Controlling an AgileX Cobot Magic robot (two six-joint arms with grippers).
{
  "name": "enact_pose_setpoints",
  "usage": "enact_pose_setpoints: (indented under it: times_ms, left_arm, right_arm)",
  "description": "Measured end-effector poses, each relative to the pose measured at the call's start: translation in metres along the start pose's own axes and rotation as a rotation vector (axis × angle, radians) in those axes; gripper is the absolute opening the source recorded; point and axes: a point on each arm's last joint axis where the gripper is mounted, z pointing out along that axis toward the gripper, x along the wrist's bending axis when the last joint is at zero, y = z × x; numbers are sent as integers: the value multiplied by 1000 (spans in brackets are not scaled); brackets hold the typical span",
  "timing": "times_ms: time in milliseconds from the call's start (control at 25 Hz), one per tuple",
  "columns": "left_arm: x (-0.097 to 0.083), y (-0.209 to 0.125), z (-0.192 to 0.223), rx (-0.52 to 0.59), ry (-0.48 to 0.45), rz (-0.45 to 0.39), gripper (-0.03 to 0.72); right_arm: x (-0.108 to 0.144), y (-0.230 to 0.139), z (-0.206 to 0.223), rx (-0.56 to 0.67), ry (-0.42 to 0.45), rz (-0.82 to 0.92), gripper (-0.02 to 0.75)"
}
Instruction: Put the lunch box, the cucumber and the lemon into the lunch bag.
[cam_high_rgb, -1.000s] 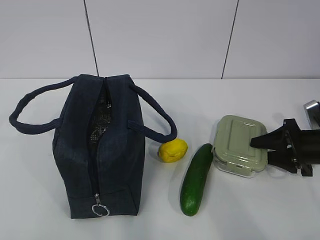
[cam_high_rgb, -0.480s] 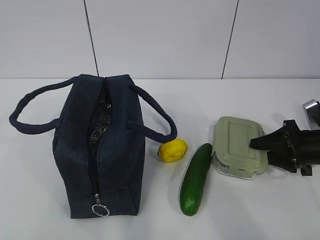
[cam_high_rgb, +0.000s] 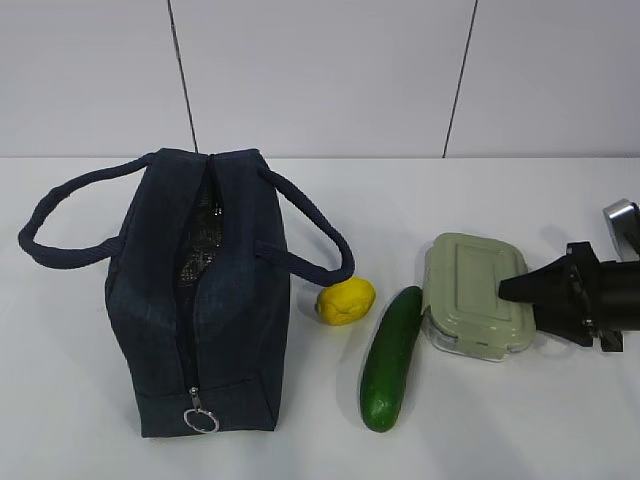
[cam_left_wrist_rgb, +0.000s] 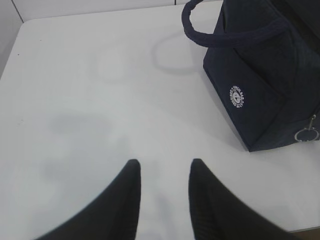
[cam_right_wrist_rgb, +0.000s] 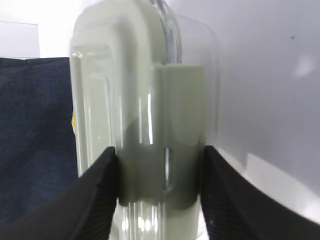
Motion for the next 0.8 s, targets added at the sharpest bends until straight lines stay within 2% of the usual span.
enact_pose_setpoints:
  times_ms: [800]
  left_arm:
    - [0,0,0,0,0,0,234]
  right_arm:
    - [2,-5,0,56,24,-33,347]
